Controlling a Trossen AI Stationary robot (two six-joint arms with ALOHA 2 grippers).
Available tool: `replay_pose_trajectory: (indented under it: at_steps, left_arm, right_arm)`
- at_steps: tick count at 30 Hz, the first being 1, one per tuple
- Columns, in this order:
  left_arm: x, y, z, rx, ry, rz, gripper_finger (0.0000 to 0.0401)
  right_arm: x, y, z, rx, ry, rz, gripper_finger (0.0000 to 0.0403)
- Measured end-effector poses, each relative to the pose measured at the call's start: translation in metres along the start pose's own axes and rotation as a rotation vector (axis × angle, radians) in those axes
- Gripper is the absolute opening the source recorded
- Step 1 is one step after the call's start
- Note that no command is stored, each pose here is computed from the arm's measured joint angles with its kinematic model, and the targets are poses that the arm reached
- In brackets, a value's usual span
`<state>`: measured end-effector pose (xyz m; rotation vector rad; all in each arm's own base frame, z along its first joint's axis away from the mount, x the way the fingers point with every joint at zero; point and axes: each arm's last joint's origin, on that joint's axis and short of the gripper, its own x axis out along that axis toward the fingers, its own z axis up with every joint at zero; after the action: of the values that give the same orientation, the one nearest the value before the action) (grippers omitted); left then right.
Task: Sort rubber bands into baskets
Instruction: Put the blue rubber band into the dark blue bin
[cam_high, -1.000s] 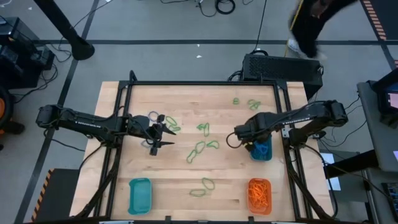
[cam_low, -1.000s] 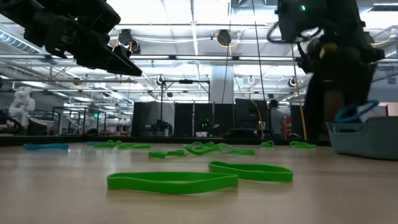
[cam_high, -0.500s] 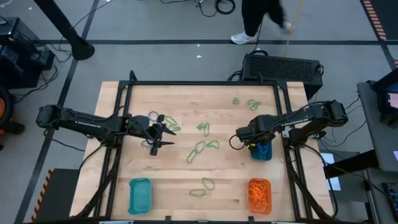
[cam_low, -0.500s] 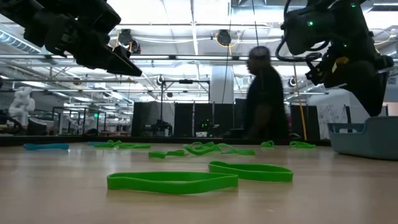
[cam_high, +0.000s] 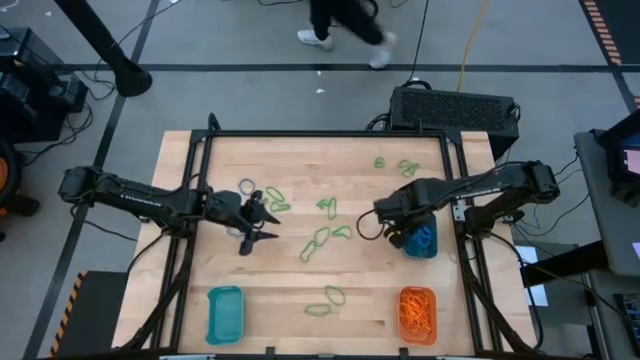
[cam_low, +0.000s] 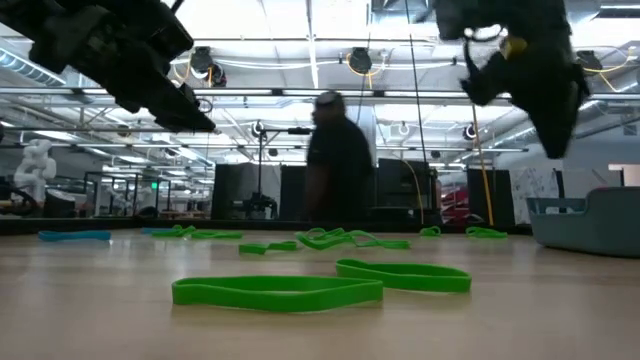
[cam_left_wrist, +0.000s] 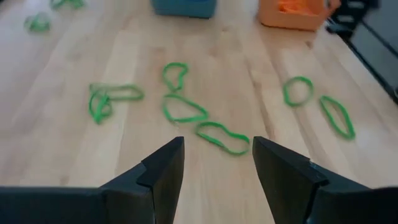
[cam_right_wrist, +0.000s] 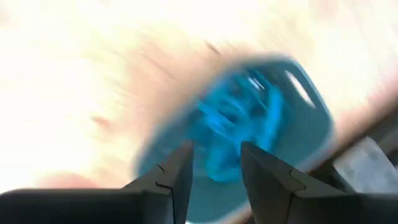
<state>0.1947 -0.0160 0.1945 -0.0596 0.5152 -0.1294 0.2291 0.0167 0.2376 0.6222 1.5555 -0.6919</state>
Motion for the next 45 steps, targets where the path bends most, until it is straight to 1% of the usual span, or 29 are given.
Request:
replay_pose_trajectory:
  at_steps: [2, 5, 9, 12, 15, 18, 20, 23, 26, 32, 35, 37, 45]
  left_arm:
    - [0.0, -0.001, -0.003, -0.068, 0.029, 0.038, 0.0199]
    - [-0.001, -0.002, -0.012, -0.163, 0.11, 0.114, 0.0199]
    - [-0.003, -0.006, -0.024, -0.301, 0.227, 0.171, 0.0198]
    - [-0.008, -0.009, -0.028, -0.411, 0.328, 0.228, 0.0198]
    - [-0.015, -0.011, -0.035, -0.499, 0.416, 0.336, 0.0198]
    - [-0.021, -0.008, -0.045, -0.583, 0.501, 0.461, 0.0192]
    - [-0.023, -0.008, -0.05, -0.608, 0.558, 0.509, 0.0184]
    - [-0.019, -0.007, -0.053, -0.612, 0.583, 0.528, 0.0174]
    - [-0.012, -0.007, -0.054, -0.605, 0.584, 0.527, 0.0169]
    - [-0.004, -0.007, -0.061, -0.593, 0.644, 0.551, 0.0168]
    - [0.003, -0.008, -0.063, -0.601, 0.654, 0.532, 0.0168]
    - [0.007, -0.008, -0.063, -0.586, 0.657, 0.518, 0.0168]
    - [0.015, -0.008, -0.067, -0.583, 0.683, 0.508, 0.0168]
  right_arm:
    - [-0.007, 0.01, 0.006, -0.055, -0.089, 0.079, 0.0125]
    - [-0.014, 0.028, 0.017, -0.175, -0.308, 0.186, 0.0125]
    - [-0.026, 0.056, 0.032, -0.41, -0.623, 0.3, 0.0125]
    - [-0.032, 0.075, 0.041, -0.599, -0.793, 0.381, 0.0125]
    - [-0.038, 0.089, 0.049, -0.767, -0.931, 0.462, 0.0125]
    - [-0.041, 0.099, 0.056, -0.859, -1.054, 0.477, 0.0125]
    - [-0.041, 0.103, 0.059, -0.893, -1.11, 0.471, 0.0125]
    - [-0.034, 0.107, 0.065, -0.932, -1.129, 0.446, 0.0125]
    - [-0.026, 0.107, 0.07, -0.946, -1.102, 0.414, 0.0125]
    - [-0.02, 0.1, 0.084, -0.931, -1.085, 0.395, 0.0125]
    - [-0.021, 0.096, 0.09, -0.913, -1.095, 0.386, 0.0125]
    - [-0.021, 0.093, 0.093, -0.903, -1.095, 0.381, 0.0125]
    - [-0.021, 0.09, 0.097, -0.881, -1.094, 0.381, 0.0125]
